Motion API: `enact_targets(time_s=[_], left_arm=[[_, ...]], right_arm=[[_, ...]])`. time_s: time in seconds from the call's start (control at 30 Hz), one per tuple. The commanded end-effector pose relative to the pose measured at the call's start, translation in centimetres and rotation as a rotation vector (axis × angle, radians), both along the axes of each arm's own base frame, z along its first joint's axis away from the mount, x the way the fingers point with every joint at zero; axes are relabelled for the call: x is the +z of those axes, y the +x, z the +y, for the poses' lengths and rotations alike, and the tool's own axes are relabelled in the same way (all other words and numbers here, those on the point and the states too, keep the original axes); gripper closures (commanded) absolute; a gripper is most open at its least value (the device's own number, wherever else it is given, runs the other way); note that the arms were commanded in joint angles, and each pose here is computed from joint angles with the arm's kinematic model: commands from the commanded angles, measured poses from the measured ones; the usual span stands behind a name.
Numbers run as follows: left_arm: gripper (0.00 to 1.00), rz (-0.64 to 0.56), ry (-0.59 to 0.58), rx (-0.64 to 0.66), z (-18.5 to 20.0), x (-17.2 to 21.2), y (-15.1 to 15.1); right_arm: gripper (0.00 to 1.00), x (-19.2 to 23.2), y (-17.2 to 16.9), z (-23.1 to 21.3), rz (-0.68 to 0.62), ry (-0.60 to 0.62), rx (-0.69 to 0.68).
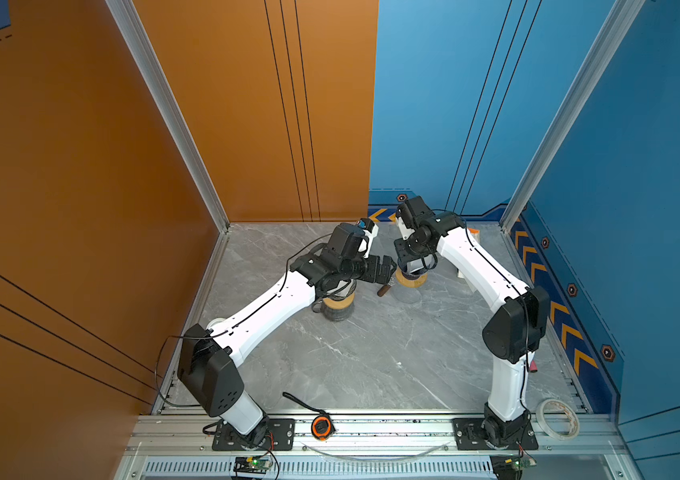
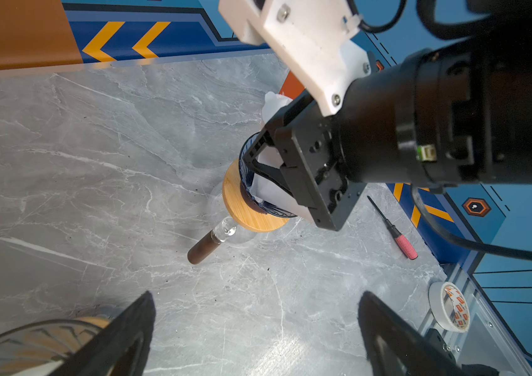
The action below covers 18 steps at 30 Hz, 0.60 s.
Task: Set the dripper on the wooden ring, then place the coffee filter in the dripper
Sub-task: 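Lower the filter into the dripper while the left gripper moves in to hold it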
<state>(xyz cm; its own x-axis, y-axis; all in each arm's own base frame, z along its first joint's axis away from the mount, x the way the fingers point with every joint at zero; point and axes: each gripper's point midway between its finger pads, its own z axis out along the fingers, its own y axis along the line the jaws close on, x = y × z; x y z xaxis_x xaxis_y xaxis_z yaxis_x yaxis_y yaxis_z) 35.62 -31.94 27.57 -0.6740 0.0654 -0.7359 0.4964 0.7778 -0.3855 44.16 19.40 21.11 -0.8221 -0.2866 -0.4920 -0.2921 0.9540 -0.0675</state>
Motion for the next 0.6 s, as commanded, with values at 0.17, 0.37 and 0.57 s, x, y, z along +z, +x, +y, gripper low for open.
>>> enact_targets(time_s=[0.17,0.37,0.57], left_arm=[[0.02,-0.005,-0.024,-0.028,-1.2,1.1,1.0],[0.02,0.005,-0.024,-0.035,-1.8,0.7,1.3],[0.02,0.014,-0.022,-0.031,-2.0,0.3,1.5]], right_arm=[[0.66,3.2,-1.1,-0.8,-0.028,0.042,-0.018],[0.62,2.4,-1.5,-0.9,0.002,0.035,-0.016],[0.58,3.4,-1.6,-1.1,-0.014,0.052,-0.021]])
